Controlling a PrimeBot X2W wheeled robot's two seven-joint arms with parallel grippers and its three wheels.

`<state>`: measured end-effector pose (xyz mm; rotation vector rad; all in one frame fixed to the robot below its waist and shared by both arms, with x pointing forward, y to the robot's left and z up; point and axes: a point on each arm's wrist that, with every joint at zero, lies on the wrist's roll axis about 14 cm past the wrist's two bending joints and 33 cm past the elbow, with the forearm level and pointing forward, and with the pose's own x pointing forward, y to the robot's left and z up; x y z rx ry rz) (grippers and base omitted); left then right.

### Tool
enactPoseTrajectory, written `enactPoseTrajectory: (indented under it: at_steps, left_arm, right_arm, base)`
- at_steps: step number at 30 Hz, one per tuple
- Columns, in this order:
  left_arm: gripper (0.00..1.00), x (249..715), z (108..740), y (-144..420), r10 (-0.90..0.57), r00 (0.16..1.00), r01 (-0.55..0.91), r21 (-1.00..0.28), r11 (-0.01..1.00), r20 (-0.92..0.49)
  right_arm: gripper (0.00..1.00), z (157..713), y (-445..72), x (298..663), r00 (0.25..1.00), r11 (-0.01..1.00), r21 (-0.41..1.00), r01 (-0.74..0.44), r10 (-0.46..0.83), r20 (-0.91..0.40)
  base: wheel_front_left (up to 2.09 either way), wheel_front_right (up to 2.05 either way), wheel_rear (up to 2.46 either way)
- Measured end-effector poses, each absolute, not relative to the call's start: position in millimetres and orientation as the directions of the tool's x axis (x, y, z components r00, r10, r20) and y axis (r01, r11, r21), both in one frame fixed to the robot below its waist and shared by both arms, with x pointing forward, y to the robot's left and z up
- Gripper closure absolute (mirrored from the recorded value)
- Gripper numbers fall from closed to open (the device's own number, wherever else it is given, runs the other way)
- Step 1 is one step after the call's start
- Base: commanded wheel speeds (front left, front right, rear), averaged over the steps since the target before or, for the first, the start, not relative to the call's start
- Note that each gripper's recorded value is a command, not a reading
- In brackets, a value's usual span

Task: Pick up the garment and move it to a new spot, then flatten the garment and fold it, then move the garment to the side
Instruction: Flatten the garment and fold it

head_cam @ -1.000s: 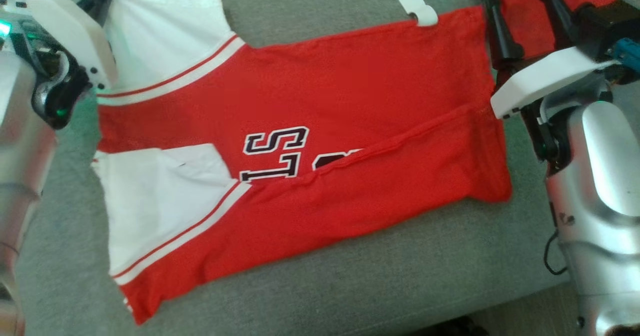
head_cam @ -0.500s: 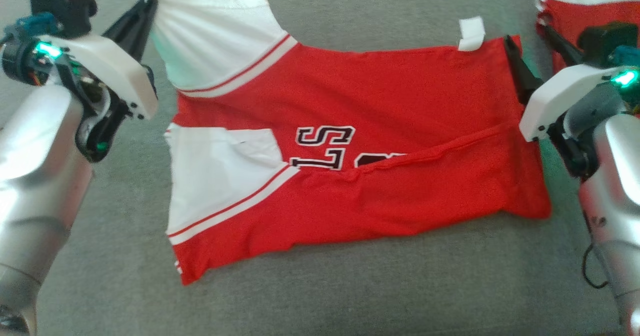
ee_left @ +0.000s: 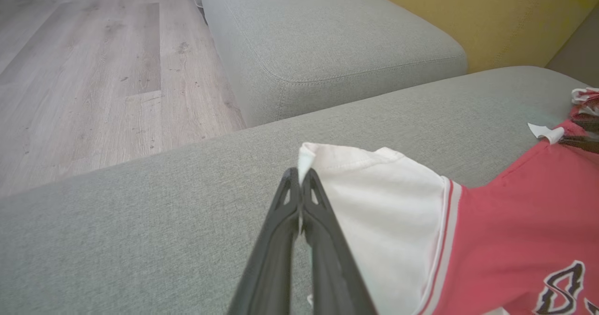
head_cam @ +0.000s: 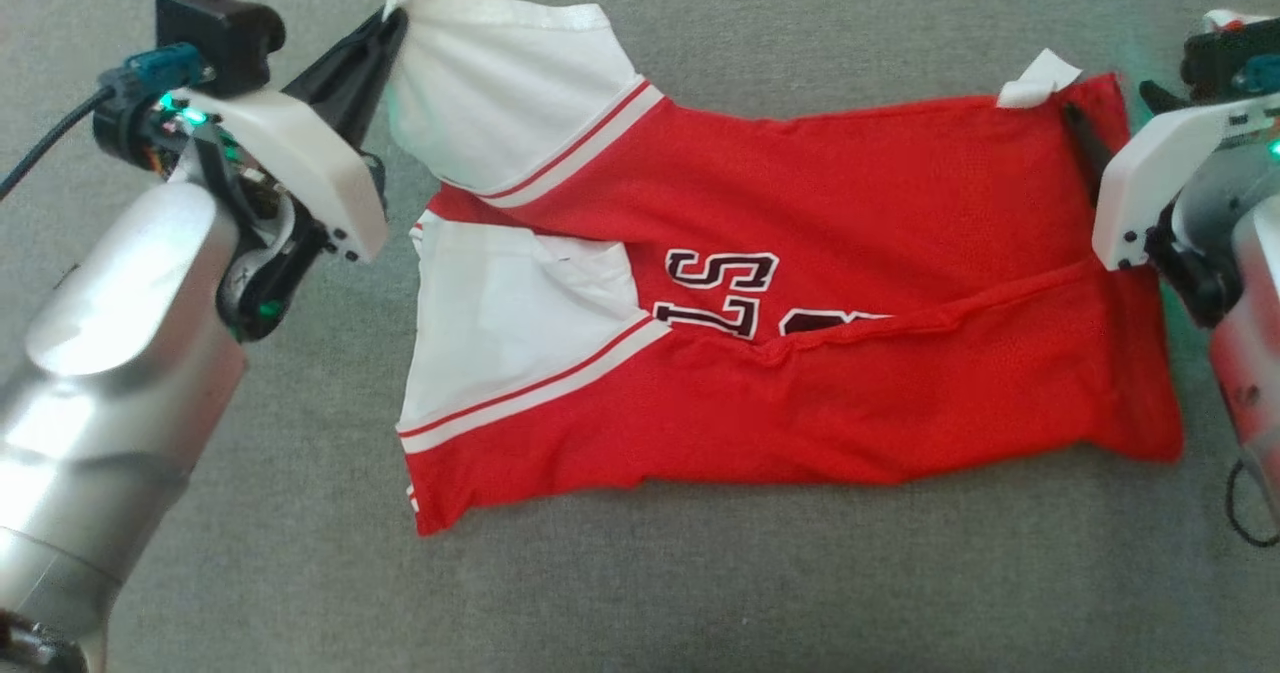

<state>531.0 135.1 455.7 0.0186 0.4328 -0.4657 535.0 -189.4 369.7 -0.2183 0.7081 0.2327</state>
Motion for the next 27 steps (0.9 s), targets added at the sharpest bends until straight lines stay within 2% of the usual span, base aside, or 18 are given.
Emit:
enactPoseTrajectory:
  at_steps: [2, 3, 5, 8, 13, 21, 27]
  left_arm:
    - [1.0, 530, 453, 135, -0.429, 0.804, 0.436, -0.083, 0.896, -0.413]
    - [1.0, 530, 452, 135, -0.429, 0.803, 0.436, -0.084, 0.896, -0.414]
    - [1.0, 530, 449, 136, -0.427, 0.801, 0.434, -0.086, 0.897, -0.419]
    - [1.0, 531, 446, 137, -0.427, 0.798, 0.433, -0.088, 0.897, -0.425]
    - [1.0, 539, 443, 139, -0.412, 0.804, 0.427, -0.067, 0.902, -0.429]
    - [1.0, 591, 472, 150, -0.361, 0.867, 0.398, 0.042, 0.916, -0.342]
    - [1.0, 625, 495, 153, -0.333, 0.912, 0.363, 0.091, 0.927, -0.241]
  right_arm:
    - [0.0, 365, -189, 538, 0.721, 0.947, -0.127, -0.296, 0.134, -0.68]
    - [0.15, 364, -187, 540, 0.713, 0.945, -0.126, -0.301, 0.135, -0.689]
    - [1.0, 363, -183, 543, 0.697, 0.942, -0.12, -0.312, 0.141, -0.703]
    - [1.0, 363, -177, 546, 0.692, 0.94, -0.102, -0.325, 0.163, -0.703]
    - [1.0, 377, -180, 558, 0.748, 0.948, -0.097, -0.305, 0.175, -0.64]
    - [1.0, 442, -178, 611, 0.882, 0.966, -0.063, -0.25, 0.2, -0.427]
    - [1.0, 461, -175, 630, 0.92, 0.977, -0.007, -0.215, 0.2, -0.338]
  base:
    - [0.0, 0.0, 0.0]
    - [0.0, 0.0, 0.0]
    - [0.0, 0.0, 0.0]
    - [0.0, 0.0, 0.0]
    - [0.0, 0.0, 0.0]
    - [0.0, 0.0, 0.0]
    - [0.0, 0.0, 0.0]
